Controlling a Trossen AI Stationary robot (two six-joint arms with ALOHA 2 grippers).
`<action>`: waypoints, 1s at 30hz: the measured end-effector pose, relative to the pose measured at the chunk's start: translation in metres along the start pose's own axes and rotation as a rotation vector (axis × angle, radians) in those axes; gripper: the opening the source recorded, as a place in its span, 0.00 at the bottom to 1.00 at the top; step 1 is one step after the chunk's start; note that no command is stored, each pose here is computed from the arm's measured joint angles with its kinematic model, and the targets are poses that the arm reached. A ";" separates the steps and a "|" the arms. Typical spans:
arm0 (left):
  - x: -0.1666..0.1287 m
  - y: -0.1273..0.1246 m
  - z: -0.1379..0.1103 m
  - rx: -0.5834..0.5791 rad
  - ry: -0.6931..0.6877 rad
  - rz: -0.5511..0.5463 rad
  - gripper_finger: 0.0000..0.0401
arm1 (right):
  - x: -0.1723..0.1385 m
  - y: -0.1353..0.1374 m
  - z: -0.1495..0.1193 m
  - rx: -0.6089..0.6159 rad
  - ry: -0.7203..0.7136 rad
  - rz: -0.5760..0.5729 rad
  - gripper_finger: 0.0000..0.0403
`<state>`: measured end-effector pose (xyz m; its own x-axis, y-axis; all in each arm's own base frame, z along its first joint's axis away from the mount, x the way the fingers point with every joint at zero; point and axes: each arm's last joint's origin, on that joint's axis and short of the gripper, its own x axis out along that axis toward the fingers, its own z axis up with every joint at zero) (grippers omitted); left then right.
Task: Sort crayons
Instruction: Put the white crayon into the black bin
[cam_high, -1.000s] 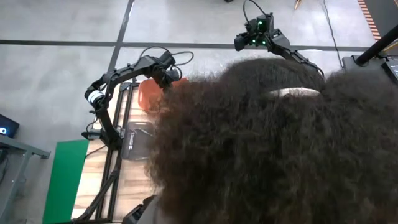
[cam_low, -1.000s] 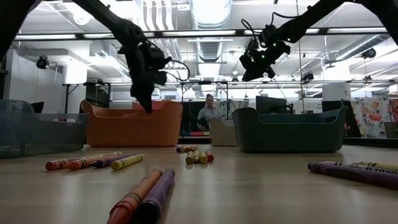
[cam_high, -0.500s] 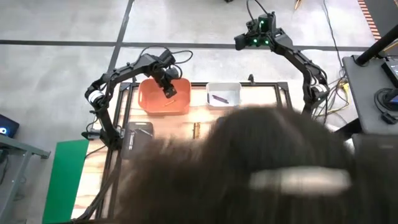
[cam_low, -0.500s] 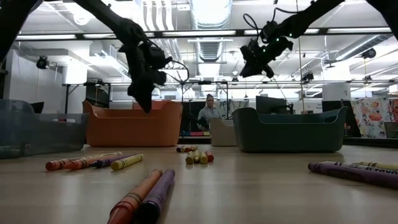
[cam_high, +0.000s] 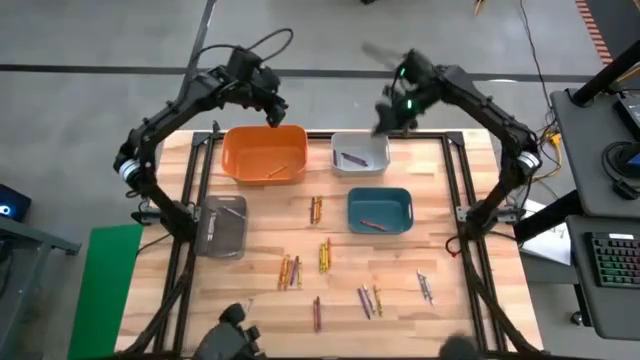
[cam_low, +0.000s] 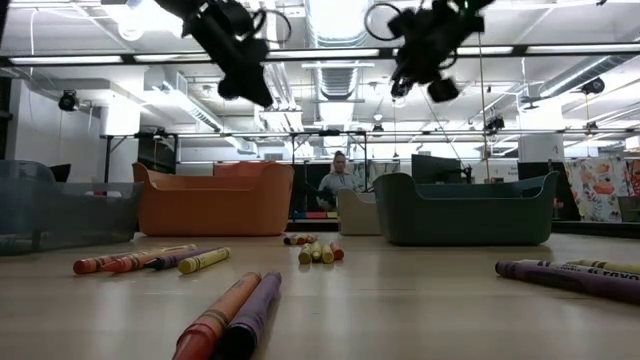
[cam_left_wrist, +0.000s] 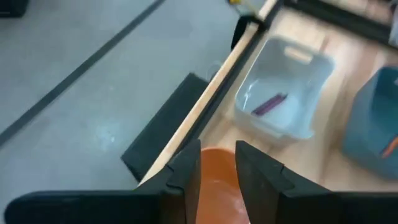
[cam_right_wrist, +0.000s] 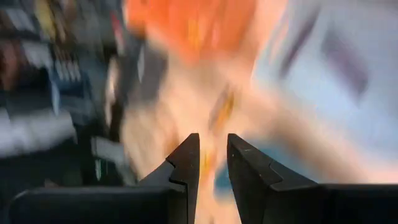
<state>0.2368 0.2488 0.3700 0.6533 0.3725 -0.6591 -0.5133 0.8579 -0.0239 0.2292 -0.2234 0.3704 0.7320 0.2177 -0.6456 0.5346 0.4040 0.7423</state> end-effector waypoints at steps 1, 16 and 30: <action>-0.007 -0.003 0.001 -0.018 -0.018 -0.002 0.20 | 0.005 0.009 -0.015 0.014 0.080 -0.016 0.17; -0.078 -0.054 0.018 0.061 -0.276 -0.087 0.19 | 0.032 0.080 -0.206 0.106 0.487 -0.406 0.15; -0.107 -0.091 0.008 -0.034 -0.314 -0.210 0.19 | 0.091 0.034 -0.308 -0.011 0.415 -0.608 0.11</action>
<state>0.2177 0.1339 0.4485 0.8822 0.2846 -0.3751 -0.3649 0.9167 -0.1626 0.1838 0.0838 0.2822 0.0864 0.2699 -0.9590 0.7889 0.5693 0.2313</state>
